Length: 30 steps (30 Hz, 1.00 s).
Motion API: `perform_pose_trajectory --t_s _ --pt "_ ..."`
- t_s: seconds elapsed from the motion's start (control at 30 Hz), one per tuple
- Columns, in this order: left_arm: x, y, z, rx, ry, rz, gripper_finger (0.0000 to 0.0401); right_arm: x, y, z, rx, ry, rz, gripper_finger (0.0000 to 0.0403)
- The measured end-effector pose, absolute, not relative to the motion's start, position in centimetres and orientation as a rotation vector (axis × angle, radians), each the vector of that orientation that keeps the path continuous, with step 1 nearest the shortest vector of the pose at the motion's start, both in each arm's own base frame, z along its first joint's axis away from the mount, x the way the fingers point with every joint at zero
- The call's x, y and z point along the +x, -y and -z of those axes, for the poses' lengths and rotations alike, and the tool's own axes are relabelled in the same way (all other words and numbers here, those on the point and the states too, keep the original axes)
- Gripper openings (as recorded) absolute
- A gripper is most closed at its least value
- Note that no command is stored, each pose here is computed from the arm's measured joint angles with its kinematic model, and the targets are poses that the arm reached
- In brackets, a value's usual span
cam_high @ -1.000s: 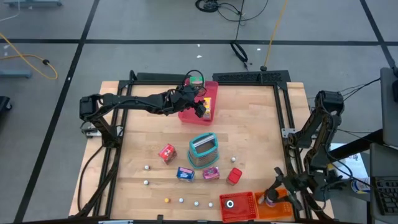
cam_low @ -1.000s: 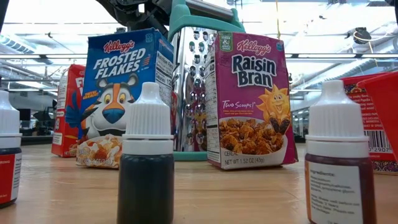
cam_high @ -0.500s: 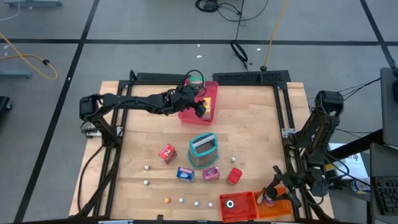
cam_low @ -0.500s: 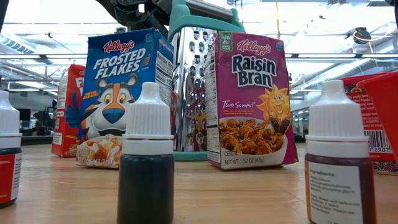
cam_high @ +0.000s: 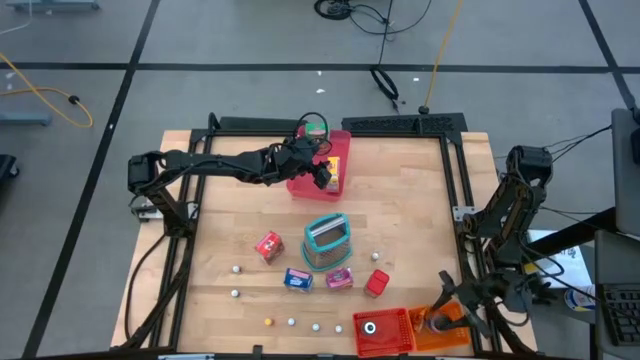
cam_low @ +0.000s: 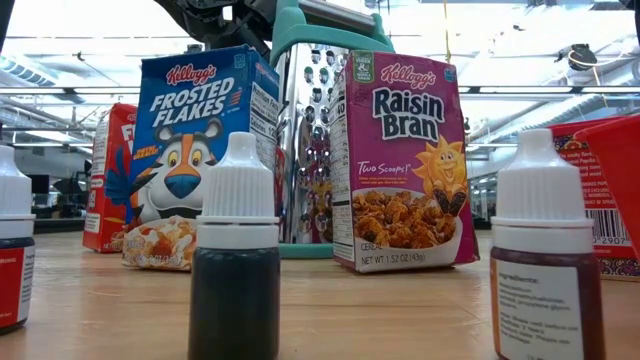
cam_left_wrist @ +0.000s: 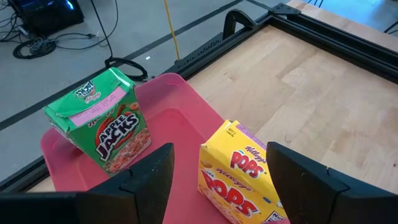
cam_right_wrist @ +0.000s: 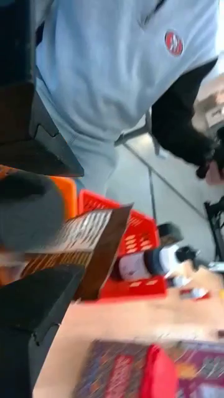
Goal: Pick & Place Kitchen Items
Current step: Put the purple seasoning bottle into the orange bin, then put the red seasoning can into the orange bin
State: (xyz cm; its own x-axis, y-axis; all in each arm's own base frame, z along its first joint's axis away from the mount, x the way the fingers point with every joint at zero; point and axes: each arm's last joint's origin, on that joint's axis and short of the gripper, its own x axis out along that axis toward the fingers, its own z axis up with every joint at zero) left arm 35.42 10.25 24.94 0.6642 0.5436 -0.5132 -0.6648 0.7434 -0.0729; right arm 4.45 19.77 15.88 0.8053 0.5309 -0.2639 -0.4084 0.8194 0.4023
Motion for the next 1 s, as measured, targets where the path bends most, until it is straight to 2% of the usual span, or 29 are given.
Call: perform_pose_trajectory --t_s 0.63,1.0 --pt "35.4 -10.2 -24.9 -0.264 -0.490 -0.691 0.0257 4.3 -18.7 -19.0 0.250 -0.231 -0.595 0.0198" --pt "35.4 -10.2 -24.9 -0.257 -0.493 -0.688 0.0257 4.7 -16.5 -21.5 0.164 -0.059 -0.362 0.0196"
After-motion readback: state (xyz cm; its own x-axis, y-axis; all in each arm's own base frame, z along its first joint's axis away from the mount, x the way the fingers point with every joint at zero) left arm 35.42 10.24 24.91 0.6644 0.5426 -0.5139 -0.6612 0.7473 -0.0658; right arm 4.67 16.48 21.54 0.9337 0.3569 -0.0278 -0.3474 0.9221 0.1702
